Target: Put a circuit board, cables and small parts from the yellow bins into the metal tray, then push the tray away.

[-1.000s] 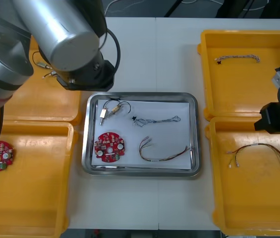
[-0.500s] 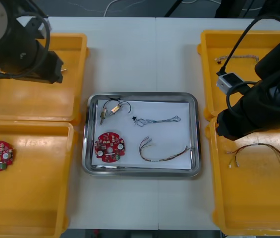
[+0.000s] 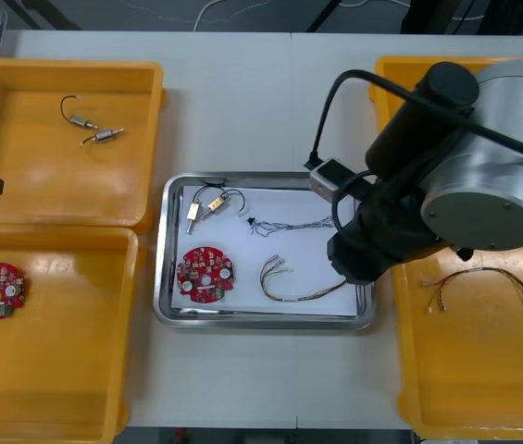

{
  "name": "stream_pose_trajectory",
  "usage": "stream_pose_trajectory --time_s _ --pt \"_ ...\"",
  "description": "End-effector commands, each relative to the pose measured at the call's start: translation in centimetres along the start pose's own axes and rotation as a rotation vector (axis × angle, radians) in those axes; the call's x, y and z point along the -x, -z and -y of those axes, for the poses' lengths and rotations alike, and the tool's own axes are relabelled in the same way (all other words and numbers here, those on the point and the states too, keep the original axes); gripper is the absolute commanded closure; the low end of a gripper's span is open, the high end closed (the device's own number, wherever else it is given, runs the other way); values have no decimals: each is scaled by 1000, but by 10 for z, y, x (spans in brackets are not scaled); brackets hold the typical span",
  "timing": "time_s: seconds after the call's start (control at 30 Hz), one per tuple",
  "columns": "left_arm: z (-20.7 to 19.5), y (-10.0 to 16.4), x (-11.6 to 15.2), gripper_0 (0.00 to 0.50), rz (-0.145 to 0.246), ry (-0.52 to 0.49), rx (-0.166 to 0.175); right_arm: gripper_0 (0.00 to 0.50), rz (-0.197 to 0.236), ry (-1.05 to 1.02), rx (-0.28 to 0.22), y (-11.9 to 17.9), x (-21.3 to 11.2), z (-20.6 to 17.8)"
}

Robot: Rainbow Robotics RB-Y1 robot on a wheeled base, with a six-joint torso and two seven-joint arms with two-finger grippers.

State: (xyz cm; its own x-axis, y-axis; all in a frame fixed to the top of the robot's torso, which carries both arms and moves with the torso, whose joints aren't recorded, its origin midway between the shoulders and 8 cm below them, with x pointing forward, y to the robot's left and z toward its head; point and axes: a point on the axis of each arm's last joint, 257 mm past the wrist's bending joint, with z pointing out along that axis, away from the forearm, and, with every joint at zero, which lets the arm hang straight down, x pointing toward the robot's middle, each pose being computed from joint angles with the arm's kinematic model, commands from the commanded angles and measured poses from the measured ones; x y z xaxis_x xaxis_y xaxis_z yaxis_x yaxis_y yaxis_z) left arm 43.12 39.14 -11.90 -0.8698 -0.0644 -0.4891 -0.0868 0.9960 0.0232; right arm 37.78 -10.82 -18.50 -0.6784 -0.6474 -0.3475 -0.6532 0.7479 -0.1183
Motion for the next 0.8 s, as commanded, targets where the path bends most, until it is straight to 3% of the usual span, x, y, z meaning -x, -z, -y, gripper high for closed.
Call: stream_pose_trajectory --time_s 0.03,0.47,0.8 --pt "-33 8 -7 0 53 -63 47 0 29 183 19 -7 31 -40" --pt "-12 4 -7 0 83 -60 -12 0 36 558 -15 -47 60 -84" --pt "12 5 -9 0 105 -65 -56 0 7 744 -36 -73 46 -106"
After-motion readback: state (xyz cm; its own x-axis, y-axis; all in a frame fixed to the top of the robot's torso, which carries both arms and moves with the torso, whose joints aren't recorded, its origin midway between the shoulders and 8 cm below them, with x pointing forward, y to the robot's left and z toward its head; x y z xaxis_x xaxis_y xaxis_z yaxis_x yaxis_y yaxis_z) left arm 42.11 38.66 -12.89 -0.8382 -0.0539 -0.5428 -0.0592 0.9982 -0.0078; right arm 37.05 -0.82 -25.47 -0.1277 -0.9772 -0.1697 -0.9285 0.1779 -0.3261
